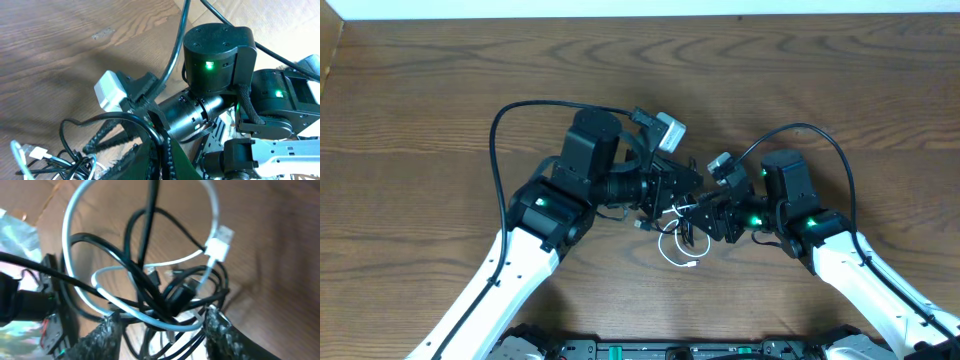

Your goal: Untangle cables

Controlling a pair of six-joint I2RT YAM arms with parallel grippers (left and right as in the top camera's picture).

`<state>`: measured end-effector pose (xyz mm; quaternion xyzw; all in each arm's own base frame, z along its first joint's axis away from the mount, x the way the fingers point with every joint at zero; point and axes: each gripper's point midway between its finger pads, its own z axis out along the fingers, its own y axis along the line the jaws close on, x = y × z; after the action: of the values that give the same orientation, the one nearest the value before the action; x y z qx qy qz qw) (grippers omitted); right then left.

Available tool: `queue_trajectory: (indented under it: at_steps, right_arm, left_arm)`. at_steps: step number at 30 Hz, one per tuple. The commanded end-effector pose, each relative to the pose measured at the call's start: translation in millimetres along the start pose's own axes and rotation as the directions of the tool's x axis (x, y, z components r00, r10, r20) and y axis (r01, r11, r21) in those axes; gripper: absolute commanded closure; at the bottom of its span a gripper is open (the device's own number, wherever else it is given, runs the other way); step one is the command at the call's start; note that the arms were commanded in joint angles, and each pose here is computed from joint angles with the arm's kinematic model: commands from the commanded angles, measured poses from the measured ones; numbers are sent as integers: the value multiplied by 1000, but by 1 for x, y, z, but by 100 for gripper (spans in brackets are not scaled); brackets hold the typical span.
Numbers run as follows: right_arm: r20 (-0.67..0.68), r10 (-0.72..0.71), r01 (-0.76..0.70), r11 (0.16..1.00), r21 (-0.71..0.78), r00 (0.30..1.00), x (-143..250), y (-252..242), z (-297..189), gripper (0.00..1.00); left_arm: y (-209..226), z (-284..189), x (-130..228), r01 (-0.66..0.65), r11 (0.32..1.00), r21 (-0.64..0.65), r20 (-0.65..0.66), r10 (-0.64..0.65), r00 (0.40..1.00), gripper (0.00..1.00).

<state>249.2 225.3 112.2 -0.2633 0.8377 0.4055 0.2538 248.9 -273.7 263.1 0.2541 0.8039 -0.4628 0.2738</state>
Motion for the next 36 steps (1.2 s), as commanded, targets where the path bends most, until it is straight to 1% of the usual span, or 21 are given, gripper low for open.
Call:
queue_trajectory:
  at_steps: [1, 6, 10, 11, 13, 14, 16, 19, 21, 23, 25, 26, 28, 29, 30, 32, 33, 34, 35, 36]
  right_arm:
    - [-8, -12, 12, 999, -30, 1000, 1, 6, 1, 57]
    - [11, -22, 22, 1000, 22, 1000, -4, -3, 1, 60]
    - [60, -47, 46, 999, 18, 997, -17, -1, 0, 60]
    - [73, -52, 51, 999, 17, 996, -20, 0, 0, 63]
    - [94, -64, 63, 998, 15, 993, -26, 1, 0, 77]
    - [99, -68, 66, 998, 15, 993, -27, 1, 0, 86]
    - [94, -63, 62, 998, 16, 994, -26, 0, 0, 98]
    - [63, -32, 28, 998, 54, 998, -17, -7, 0, 99]
    - [30, 5, -9, 990, 141, 1000, -7, -23, -1, 99]
    - [-1, 91, -86, 947, 309, 996, 9, -52, -8, 99]
    - [17, 230, -205, 827, 523, 973, 29, -87, -25, 99]
    - [41, 287, -251, 751, 611, 957, 38, -101, -36, 99]
    - [91, 355, -308, 626, 716, 931, 52, -118, -54, 99]
    - [106, 372, -323, 589, 741, 922, 56, -122, -59, 99]
    - [106, 375, -323, 583, 745, 921, 57, -123, -60, 99]
    - [102, 380, -332, 608, 721, 919, 56, -119, -55, 99]
    - [99, 383, -338, 630, 699, 918, 54, -115, -51, 99]
    - [96, 386, -344, 652, 675, 918, 52, -111, -47, 99]
    - [93, 387, -351, 673, 651, 917, 50, -107, -43, 99]
    - [93, 387, -356, 693, 627, 917, 47, -104, -40, 99]
  left_arm:
    - [-3, -1, -7, 0, 1000, 0, 21, 0, 1000, 93]
    - [-10, 3, -6, 0, 1000, 19, 16, 0, 1000, 92]
    - [-20, 8, 0, -14, 999, 39, -4, 14, 1000, 93]
    - [-21, 9, 1, -17, 999, 41, -8, 17, 1000, 93]
    - [-20, 10, 2, -18, 999, 28, -8, 18, 1000, 93]
    - [-16, 10, 1, -14, 1000, 10, -6, 15, 1000, 93]
    - [-6, 10, 2, -6, 999, -46, -2, 6, 1000, 93]
    - [15, 8, 4, 4, 986, -164, 4, -3, 1000, 92]
    - [38, 2, 6, 22, 956, -293, 15, -18, 1000, 93]
    - [64, -8, 8, 38, 898, -438, 28, -28, 999, 92]
    - [87, -22, 10, 47, 822, -568, 39, -29, 999, 93]
    - [97, -29, 12, 49, 779, -626, 43, -28, 999, 93]
    - [114, -44, 13, 50, 693, -719, 50, -21, 999, 93]
    - [119, -50, 14, 50, 661, -748, 49, -19, 999, 92]
    - [123, -54, 15, 51, 643, -764, 49, -21, 999, 92]
    - [124, -55, 17, 56, 639, -767, 47, -31, 998, 83]
    - [123, -54, 18, 58, 649, -759, 44, -38, 998, 73]
    - [121, -51, 19, 58, 663, -746, 40, -42, 998, 61]
    - [117, -47, 21, 58, 685, -726, 33, -50, 998, 55]
    - [113, -42, 23, 59, 711, -701, 23, -60, 998, 52]
